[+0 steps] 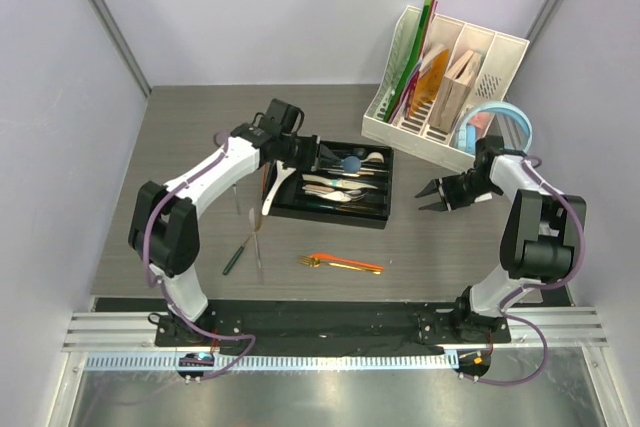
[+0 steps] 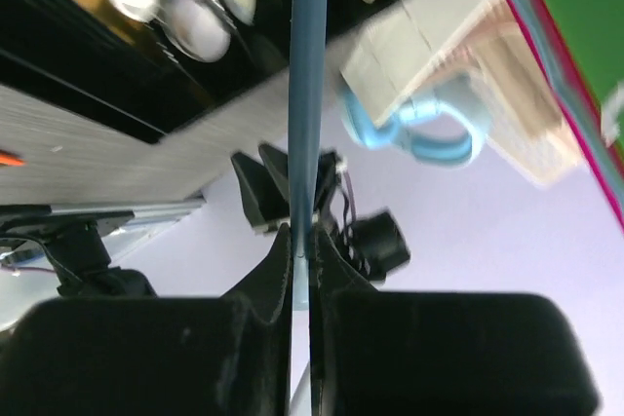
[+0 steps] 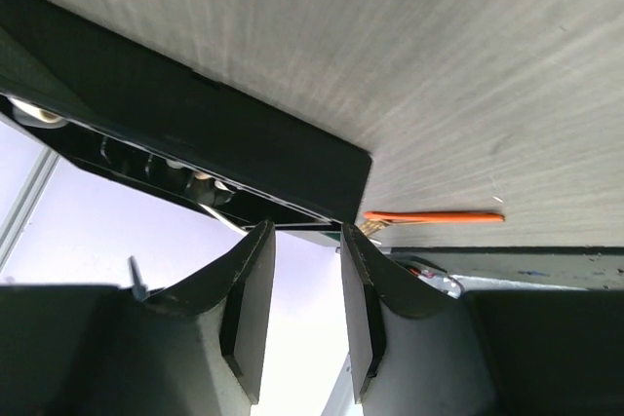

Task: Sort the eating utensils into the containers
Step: Place the spoon in the storage box.

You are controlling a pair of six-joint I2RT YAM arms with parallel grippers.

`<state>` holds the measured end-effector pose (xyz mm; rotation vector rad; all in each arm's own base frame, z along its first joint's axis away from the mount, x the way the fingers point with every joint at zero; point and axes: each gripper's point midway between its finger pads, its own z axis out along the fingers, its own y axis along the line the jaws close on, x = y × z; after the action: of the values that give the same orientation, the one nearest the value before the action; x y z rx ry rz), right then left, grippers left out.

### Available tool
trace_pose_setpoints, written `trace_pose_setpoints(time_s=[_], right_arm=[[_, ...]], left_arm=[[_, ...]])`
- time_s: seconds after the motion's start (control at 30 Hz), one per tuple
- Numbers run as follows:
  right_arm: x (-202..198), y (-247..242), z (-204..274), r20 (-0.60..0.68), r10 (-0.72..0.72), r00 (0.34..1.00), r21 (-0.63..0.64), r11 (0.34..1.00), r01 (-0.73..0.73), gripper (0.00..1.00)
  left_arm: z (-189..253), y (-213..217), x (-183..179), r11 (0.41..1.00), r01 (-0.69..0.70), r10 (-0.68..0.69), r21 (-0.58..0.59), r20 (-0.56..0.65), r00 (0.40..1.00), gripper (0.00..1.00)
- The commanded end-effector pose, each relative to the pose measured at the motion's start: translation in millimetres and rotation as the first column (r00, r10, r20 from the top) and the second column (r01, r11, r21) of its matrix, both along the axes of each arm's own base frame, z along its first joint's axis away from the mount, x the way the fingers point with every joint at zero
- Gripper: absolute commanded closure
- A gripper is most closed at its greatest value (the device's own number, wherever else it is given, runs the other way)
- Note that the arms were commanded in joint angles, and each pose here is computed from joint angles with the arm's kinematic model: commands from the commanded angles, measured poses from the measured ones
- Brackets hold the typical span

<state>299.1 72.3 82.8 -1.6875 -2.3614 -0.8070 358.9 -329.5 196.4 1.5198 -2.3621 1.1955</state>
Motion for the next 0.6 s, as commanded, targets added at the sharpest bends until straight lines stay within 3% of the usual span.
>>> trace_pose_setpoints(time_s=[0.0,0.2,0.57], right_arm=[[-8.6,0.2,8.3,0.010,-0.024,1.000,0.009,1.000,0.024,0.61],[-5.1,1.5,11.6,0.022,-0.014,1.000,0.019,1.000,0.014,0.62],[-20.7,4.7,9.5,0.018,-0.012,1.000,0.025,1.000,0.012,0.61]], left_arm=[[4.5,24.7,2.4,0.985,-0.163,0.167,0.058,-0.087,0.982,1.00],[-22.5,-8.8,37.0,0.997,-0.077,0.076,-0.032,-0.013,0.997,1.00],[-71.7,-15.6,-6.2,0.995,-0.028,0.045,0.098,-0.172,0.984,1.00]])
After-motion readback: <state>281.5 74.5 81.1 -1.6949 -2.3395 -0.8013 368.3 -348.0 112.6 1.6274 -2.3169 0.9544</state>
